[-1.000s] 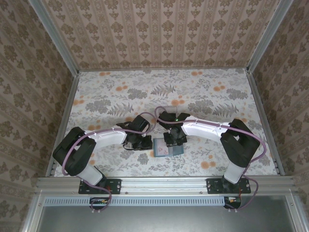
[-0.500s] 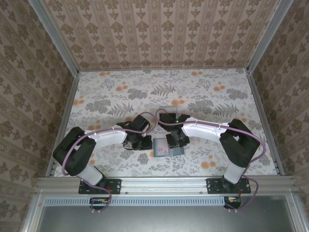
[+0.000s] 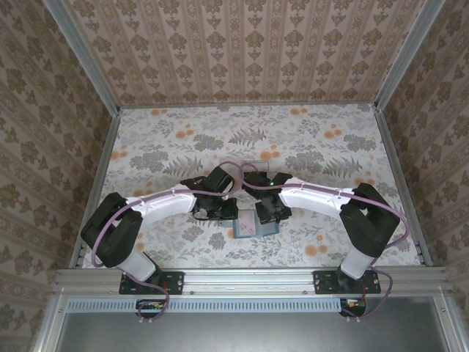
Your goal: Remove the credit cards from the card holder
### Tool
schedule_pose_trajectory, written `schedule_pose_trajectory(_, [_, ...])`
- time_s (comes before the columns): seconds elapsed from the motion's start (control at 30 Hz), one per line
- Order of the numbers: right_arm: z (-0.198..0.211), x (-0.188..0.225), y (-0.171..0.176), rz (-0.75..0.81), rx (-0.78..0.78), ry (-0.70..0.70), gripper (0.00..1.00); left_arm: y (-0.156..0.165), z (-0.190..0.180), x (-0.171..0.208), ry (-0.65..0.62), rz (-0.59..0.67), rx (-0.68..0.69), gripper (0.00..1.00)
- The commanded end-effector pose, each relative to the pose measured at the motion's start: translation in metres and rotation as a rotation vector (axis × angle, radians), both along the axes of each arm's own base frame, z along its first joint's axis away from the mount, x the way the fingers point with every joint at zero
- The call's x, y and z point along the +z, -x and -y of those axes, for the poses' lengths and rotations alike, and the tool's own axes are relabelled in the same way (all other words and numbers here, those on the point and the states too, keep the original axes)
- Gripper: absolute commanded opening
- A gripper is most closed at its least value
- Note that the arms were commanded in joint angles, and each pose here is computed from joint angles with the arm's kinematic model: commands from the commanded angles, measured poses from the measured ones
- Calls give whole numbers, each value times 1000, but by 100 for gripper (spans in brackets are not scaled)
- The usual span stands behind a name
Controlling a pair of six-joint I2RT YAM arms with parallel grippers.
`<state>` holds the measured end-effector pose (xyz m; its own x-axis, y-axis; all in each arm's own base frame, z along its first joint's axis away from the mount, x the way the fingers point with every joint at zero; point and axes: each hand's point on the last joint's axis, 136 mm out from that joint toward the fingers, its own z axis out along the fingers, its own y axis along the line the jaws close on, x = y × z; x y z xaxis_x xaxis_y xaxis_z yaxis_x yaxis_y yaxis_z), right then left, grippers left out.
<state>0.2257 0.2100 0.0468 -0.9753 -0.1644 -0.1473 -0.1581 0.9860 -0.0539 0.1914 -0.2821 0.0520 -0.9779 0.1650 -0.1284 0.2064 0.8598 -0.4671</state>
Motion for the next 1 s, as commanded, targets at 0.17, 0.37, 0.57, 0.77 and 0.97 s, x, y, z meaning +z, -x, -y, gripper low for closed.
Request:
schedule_pose_trajectory(0.17, [-13,12,6,-14,-3,-115,31,5,23,-11,23,-34,-14,10])
schedule_pose_trajectory(0.37, [-31,22,6,-18,-7,-231,27,8,21,-21,10,-51,-12,9])
schedule_pose_trajectory(0.57, [-57,16,5,-79,-45,-426,21,9,16,-27,-9,-58,-13,8])
schedule_pose_trajectory(0.77, [-66,3,0,-112,-68,-487,18,11,12,-30,-26,-61,-16,7])
schedule_pose_trajectory(0.97, [-66,-12,-5,-131,-86,-492,15,12,9,-32,-37,-63,-17,8])
